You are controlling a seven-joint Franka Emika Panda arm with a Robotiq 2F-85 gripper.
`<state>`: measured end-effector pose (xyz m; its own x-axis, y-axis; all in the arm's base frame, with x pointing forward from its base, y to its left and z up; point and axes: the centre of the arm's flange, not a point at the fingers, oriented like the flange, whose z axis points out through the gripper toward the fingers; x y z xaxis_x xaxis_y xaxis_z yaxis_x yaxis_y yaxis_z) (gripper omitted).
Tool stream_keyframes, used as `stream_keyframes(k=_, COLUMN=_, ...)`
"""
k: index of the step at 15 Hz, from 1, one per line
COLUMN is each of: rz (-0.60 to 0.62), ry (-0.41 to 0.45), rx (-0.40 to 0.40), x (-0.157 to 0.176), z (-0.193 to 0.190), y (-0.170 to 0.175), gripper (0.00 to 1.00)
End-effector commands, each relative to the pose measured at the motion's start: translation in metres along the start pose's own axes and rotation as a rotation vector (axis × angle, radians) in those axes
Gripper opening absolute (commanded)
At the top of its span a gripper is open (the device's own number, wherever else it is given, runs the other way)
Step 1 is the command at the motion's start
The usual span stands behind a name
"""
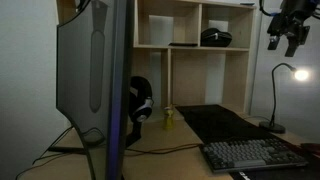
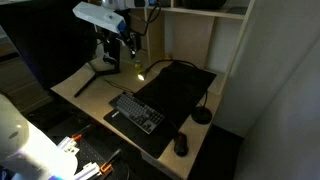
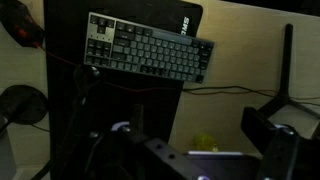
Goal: Turn the lamp on and off
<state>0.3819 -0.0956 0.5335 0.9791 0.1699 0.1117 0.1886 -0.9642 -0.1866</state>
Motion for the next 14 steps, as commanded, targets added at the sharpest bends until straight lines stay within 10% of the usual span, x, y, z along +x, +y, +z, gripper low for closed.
stream_keyframes(k=1, rz=0.000, ry=0.000, rx=0.000, x=0.000, z=0.000, y=0.000, gripper=1.00)
stream_keyframes(k=7, rz=0.382, ry=0.166, rx=0.039, x=0.052, z=0.026, y=0.027, gripper=1.00)
stream_keyframes(k=11, rz=0.361, ry=0.145, rx=0.034, x=0.047, z=0.030, y=0.027, gripper=1.00)
stream_keyframes(k=14, rz=0.537, ry=0.156, rx=-0.076, x=0.092, z=0.084, y=0.023, gripper=1.00)
